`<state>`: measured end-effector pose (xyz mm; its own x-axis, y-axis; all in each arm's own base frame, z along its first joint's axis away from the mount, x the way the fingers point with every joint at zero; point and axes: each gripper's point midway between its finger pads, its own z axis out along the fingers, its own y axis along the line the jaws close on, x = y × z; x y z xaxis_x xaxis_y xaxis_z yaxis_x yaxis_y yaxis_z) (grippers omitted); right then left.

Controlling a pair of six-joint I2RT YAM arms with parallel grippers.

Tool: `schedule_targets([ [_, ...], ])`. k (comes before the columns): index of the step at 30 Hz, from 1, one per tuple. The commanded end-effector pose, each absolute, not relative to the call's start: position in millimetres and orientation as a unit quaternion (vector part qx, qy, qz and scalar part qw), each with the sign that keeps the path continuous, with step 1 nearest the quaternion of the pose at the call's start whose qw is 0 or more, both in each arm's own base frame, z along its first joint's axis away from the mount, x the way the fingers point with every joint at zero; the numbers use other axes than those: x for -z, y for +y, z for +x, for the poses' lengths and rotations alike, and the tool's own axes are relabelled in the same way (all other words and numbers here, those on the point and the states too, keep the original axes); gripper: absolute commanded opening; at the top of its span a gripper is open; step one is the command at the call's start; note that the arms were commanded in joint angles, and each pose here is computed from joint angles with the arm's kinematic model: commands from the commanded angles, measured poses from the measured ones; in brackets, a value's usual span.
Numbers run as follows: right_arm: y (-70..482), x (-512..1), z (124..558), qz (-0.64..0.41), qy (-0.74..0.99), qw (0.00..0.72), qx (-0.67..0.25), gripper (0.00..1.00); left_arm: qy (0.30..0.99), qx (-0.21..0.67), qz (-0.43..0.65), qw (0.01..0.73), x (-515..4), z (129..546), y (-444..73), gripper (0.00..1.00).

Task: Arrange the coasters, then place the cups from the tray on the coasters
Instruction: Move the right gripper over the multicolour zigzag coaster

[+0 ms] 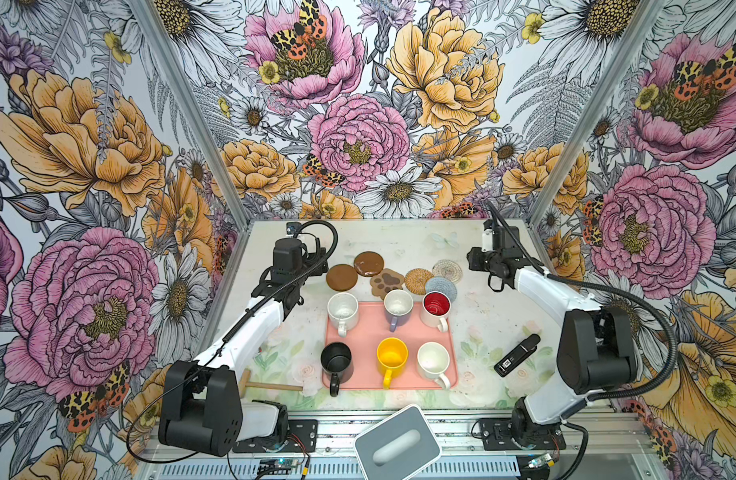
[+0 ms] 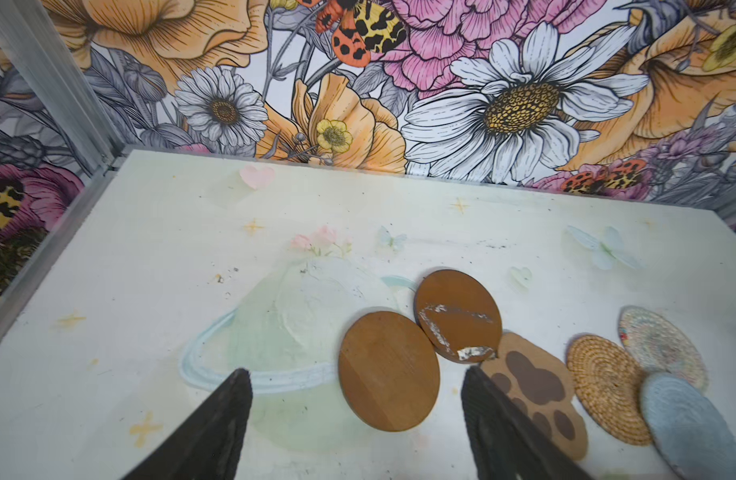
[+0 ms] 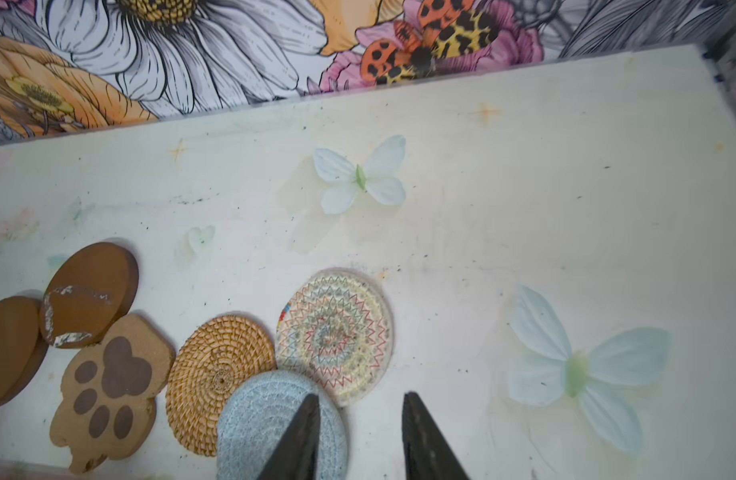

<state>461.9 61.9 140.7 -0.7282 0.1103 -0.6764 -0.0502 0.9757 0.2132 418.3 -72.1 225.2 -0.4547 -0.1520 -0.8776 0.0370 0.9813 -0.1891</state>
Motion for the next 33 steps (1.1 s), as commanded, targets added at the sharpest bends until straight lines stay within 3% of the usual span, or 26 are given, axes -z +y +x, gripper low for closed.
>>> schedule_targets([
  [1,83,-125,464,0.027,0.939,0.305,-0.155,0.34,0.866,0.168,-0.025,0.471,-223,400,-99,0.78],
  [9,99,-77,486,0.044,0.957,0.226,-0.179,0.17,0.856,0.217,-0.019,0.469,-237,391,-118,0.77],
  [13,100,-60,489,0.051,0.96,0.208,-0.179,0.13,0.854,0.219,-0.018,0.472,-241,387,-120,0.77],
  [33,56,-13,491,0.112,0.982,0.121,-0.088,0.1,0.856,0.203,-0.016,0.475,-245,369,-116,0.77],
])
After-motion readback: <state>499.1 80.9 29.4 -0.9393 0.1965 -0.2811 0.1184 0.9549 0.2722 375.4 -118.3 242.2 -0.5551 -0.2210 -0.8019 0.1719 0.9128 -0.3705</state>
